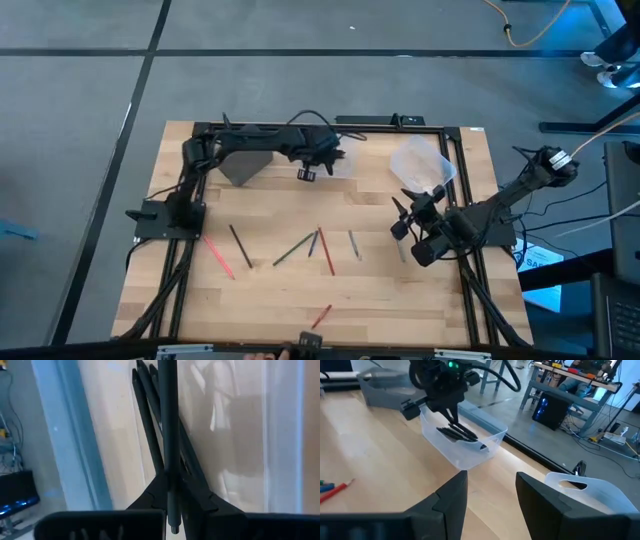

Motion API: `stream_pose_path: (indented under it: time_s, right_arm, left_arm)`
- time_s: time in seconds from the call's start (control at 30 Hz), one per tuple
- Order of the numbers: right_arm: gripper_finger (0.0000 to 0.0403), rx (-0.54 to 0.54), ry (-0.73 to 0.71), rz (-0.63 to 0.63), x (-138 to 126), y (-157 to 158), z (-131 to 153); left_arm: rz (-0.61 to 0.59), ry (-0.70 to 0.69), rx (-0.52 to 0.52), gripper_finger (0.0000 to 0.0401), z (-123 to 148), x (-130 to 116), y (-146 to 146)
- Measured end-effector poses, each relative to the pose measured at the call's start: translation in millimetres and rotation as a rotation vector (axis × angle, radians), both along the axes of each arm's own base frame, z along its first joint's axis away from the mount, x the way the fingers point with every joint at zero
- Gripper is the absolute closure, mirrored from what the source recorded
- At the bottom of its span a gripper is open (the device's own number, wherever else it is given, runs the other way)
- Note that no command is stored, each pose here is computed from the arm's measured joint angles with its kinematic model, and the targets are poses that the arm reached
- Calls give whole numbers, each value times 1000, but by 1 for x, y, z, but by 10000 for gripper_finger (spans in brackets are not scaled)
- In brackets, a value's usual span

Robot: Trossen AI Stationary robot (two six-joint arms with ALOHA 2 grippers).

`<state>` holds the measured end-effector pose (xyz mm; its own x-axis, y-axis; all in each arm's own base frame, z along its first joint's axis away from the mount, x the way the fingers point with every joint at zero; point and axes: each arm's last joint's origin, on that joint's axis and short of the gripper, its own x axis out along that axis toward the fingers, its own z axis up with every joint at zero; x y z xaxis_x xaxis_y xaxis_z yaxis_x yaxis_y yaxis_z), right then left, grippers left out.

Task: Sort crayons/erasers/pens/pencils in bins
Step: Put the black pen into the left transparent bin

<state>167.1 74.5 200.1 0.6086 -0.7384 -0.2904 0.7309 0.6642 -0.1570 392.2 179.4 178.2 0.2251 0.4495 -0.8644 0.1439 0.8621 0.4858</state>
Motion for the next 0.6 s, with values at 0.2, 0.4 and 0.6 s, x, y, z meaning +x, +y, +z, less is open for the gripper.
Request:
stream_pose_path:
  time_s: [0.2, 0.4, 0.6]
  right_arm:
    - [231, -3, -6, -2, 3, 2, -2]
    - [230, -20, -4, -7, 3, 2, -3]
    - [230, -23, -12, -10, 3, 2, -2]
  left_arm:
    - [47, 27, -36, 382, -3, 4, 2]
    - [96, 8, -31, 359, -2, 4, 3]
    - [128, 9, -29, 309, -3, 3, 3]
